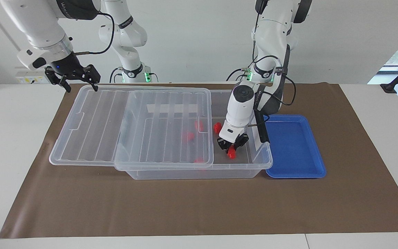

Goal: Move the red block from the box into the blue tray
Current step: 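Grasp the red block with the left gripper and lift it, then carry the red block with the left gripper over the blue tray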

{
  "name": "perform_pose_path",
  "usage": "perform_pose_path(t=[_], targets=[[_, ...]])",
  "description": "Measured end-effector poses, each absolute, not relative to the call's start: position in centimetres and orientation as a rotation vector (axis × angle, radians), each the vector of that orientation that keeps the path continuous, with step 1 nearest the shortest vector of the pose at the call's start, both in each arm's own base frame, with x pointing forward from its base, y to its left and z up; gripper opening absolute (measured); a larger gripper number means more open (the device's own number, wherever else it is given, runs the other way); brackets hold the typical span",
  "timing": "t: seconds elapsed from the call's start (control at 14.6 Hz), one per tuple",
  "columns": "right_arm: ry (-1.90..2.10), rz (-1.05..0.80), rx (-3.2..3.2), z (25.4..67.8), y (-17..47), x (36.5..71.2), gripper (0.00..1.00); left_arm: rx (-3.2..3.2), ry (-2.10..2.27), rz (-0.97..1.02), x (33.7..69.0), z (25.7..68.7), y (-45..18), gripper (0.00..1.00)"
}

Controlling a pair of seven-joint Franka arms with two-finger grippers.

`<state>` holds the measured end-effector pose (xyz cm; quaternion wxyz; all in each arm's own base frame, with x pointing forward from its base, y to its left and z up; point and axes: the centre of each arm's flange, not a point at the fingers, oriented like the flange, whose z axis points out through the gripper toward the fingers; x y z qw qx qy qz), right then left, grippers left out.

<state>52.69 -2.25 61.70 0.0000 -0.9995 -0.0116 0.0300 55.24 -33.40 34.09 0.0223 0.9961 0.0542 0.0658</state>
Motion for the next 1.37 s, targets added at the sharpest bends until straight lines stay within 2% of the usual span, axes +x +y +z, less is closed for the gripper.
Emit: perform_pose_path(t=[0.27, 0.61, 0.68, 0.89, 0.96, 1.16, 1.3, 1.37], targets=[[-0.038, 0.096, -3.14, 61.7, -2.2, 52.7, 1.0, 3.062, 0.184, 0.262, 54.5, 40.8, -32.4, 0.34], [-0.063, 0.104, -3.138, 61.3, -2.4, 52.7, 1.0, 3.082, 0.105, 0.264, 52.8, 47.3, -30.4, 0.34], [-0.108, 0.095, -3.137, 61.2, -2.6, 52.8, 0.93, 3.095, 0.065, 0.254, 52.5, 48.5, -29.4, 0.34], [-0.153, 0.058, -3.136, 60.7, -4.7, 53.0, 0.6, 3.134, -0.061, 0.216, 53.0, 51.3, -24.1, 0.34], [-0.188, 0.045, -3.134, 60.2, -6.3, 53.0, 0.47, 3.142, -0.093, 0.21, 53.5, 51.8, -22.0, 0.34], [-0.276, -0.013, -3.135, 58.7, -10.4, 53.0, 0.19, 3.153, -0.18, 0.18, 55.1, 51.3, -15.9, 0.34], [-0.252, -0.036, -3.142, 57.3, -12.1, 52.9, 0.01, 3.134, -0.241, 0.139, 55.8, 49.9, -11.8, 0.34], [-0.233, -0.036, -3.143, 56.4, -12.9, 52.9, 0.01, 3.128, -0.258, 0.139, 56.0, 49.0, -10.1, 0.34]])
